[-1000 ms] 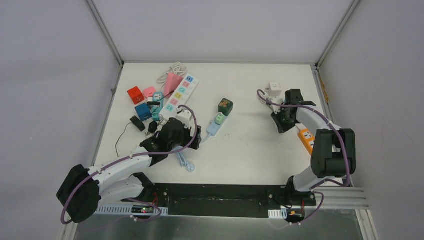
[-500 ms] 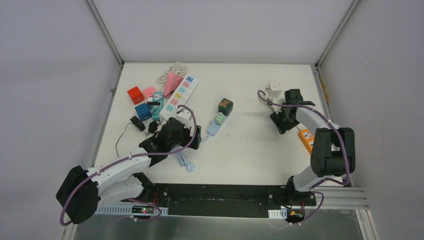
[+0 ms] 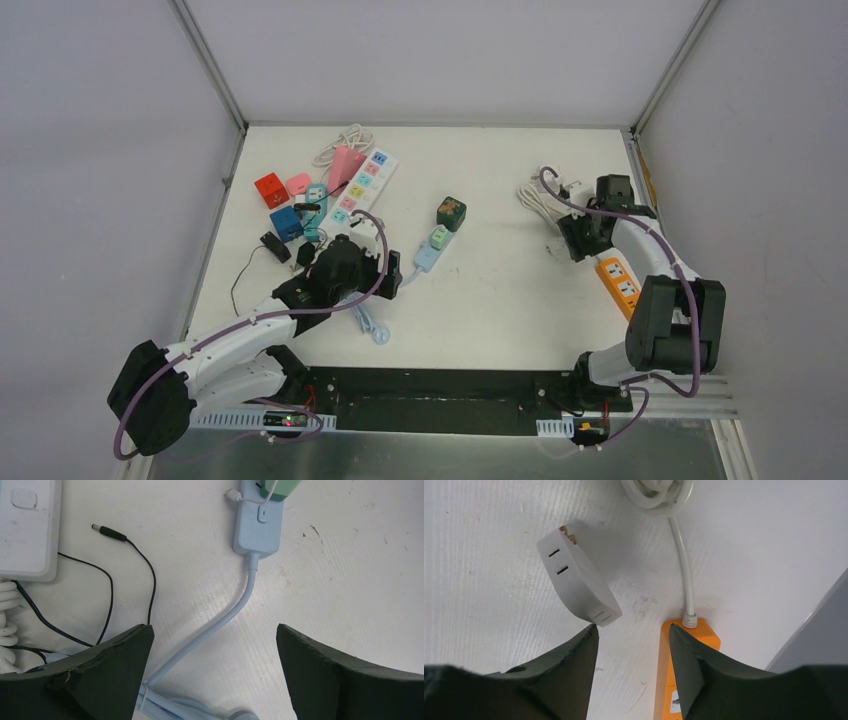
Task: Pull the plug off the socket
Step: Place the plug at the center of the board.
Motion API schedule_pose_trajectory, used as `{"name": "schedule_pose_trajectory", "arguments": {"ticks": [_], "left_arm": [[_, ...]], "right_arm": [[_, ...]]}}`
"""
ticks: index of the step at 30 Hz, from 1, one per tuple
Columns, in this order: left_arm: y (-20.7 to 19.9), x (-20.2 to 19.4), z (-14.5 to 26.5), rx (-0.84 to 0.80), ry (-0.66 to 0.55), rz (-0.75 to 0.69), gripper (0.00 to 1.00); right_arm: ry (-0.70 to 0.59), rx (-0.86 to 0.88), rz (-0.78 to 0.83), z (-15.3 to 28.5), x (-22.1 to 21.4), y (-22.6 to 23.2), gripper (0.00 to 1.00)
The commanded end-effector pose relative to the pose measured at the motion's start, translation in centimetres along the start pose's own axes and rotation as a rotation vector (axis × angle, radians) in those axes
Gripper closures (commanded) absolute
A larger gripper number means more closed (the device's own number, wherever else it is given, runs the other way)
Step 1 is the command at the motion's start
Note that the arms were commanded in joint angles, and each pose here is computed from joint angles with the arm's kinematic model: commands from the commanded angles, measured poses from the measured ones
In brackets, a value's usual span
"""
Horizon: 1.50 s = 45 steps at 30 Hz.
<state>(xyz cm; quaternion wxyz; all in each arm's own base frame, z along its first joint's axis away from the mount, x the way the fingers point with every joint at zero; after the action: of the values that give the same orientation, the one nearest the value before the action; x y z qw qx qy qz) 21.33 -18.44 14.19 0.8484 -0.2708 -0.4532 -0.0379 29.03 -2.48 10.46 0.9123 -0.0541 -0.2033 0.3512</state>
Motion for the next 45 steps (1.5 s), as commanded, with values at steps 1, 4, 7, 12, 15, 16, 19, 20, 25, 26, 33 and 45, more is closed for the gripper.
{"name": "schedule_pose_trajectory", "arguments": {"ticks": [1,4,7,12,15,16,19,20,25,26,33,45], "left_arm": [[-1.0,1.6,0.5,-0.041,-0.037,0.021,0.01],[-1.2,1.9,0.8,-0.051,-0.048,0.021,0.01],[-1.3,2.1,1.1,-0.058,-0.058,0.021,0.01],[-1.5,2.2,1.2,-0.074,-0.059,0.022,0.01],[-1.7,2.2,1.3,-0.085,-0.059,0.021,0.01],[-1.8,2.2,1.4,-0.091,-0.060,0.020,0.01],[-1.8,2.3,1.5,-0.096,-0.064,0.020,0.01],[-1.8,2.3,1.5,-0.099,-0.065,0.020,0.01],[-2.0,2.2,1.5,-0.114,-0.066,0.020,0.01],[-1.9,2.2,1.5,-0.116,-0.070,0.021,0.01],[-1.8,1.9,1.7,-0.143,-0.103,0.050,0.01],[-4.1,1.3,1.0,-0.301,-0.051,0.037,0.01]], "right_arm": [[-0.091,-0.048,-0.056,1.5,0.9,-1.1,0.44],[-0.099,-0.071,-0.087,1.7,0.7,-1.6,0.45],[-0.119,-0.070,-0.104,1.8,0.7,-1.7,0.47],[-0.167,0.023,-0.082,1.8,1.3,-0.4,0.50],[-0.231,0.128,-0.025,2.5,1.9,1.2,0.50],[-0.249,0.148,-0.015,2.7,2.1,1.5,0.50],[-0.273,0.165,-0.004,2.9,2.3,1.9,0.49],[-0.277,0.171,-0.003,3.0,2.3,2.0,0.49],[-0.306,0.234,0.010,3.1,2.6,2.8,0.49],[-0.313,0.247,0.017,3.2,2.7,3.0,0.49],[-0.370,0.341,0.067,4.3,3.0,4.5,0.49],[-0.481,0.390,0.135,5.8,3.6,6.0,0.48]]}}
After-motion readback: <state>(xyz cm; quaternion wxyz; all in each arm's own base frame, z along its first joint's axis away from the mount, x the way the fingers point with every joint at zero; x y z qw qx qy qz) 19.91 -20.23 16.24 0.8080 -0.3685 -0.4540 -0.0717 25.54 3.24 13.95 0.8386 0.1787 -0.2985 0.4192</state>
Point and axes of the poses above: each gripper's point midway between its finger pads, its own z axis back along the fingers, its own y axis along the line the jaws close on, x = y × z, the point moved 4 cm from there along z, back along the fingers, and after that the axes turned 14 degrees about z, right-handed, at the moved point
